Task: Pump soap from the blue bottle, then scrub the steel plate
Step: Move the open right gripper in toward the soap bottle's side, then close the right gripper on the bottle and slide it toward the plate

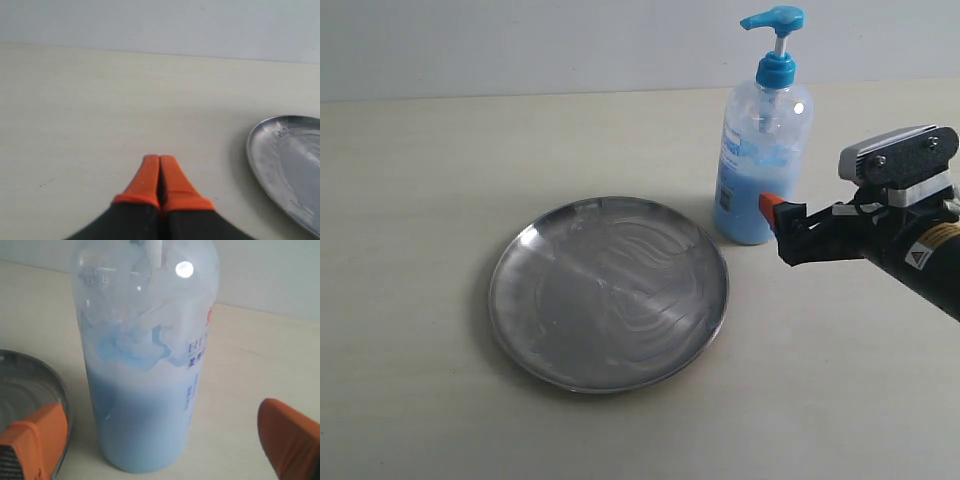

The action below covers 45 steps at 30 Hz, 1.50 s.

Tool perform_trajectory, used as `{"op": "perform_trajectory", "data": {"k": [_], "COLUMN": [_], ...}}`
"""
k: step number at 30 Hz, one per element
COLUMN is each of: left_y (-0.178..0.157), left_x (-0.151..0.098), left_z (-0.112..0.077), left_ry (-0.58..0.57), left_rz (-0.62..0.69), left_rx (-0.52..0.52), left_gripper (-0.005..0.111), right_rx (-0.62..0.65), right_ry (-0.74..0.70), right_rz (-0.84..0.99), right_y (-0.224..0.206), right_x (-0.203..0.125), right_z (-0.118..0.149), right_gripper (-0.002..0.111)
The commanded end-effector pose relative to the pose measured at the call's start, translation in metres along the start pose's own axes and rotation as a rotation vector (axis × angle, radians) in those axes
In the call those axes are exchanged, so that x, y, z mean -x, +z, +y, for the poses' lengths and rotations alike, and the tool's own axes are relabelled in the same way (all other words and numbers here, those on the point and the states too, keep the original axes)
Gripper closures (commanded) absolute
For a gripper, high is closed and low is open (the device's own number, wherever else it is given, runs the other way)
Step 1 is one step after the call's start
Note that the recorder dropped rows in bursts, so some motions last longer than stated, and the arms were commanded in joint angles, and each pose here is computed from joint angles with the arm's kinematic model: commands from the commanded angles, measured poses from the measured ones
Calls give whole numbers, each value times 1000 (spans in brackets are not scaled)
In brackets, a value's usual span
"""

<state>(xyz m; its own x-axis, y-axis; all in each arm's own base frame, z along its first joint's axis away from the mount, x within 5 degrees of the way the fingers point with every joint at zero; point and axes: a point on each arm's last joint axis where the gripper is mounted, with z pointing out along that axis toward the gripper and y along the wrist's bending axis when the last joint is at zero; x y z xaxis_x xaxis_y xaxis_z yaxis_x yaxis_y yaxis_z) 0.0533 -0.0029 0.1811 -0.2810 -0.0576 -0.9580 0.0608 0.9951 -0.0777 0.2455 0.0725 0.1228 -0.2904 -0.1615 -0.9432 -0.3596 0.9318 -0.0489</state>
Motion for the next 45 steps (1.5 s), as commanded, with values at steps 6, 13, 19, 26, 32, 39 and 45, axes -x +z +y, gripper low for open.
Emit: {"op": "perform_trajectory", "data": {"k": [6,13,19,26,32,39,45], "left_y": [0,0,0,0,0,0,0], "left_x": [0,0,0,0,0,0,0], "left_z": [0,0,0,0,0,0,0], "left_ry": [-2,-2,-2,-2,-2,-2,-2], "left_rz": [-13,-13,-13,-13,-13,-13,-13], "left_rx": [1,1,1,1,1,1,1], "left_gripper": [107,107,107,107,107,107,107], "right_rx": [10,12,43,80,83,112,123], "right_ry": [75,144,132,104,101,114,126], "right_rz": [-22,-36,-47,-72,-87,-96,-87], "right_y": [22,32,43,58,66,77,84], "right_x": [4,4,4,10,13,14,11], "right_z": [-1,-2,0,2,1,2,3], "right_gripper": [4,4,4,4,4,4,4]}}
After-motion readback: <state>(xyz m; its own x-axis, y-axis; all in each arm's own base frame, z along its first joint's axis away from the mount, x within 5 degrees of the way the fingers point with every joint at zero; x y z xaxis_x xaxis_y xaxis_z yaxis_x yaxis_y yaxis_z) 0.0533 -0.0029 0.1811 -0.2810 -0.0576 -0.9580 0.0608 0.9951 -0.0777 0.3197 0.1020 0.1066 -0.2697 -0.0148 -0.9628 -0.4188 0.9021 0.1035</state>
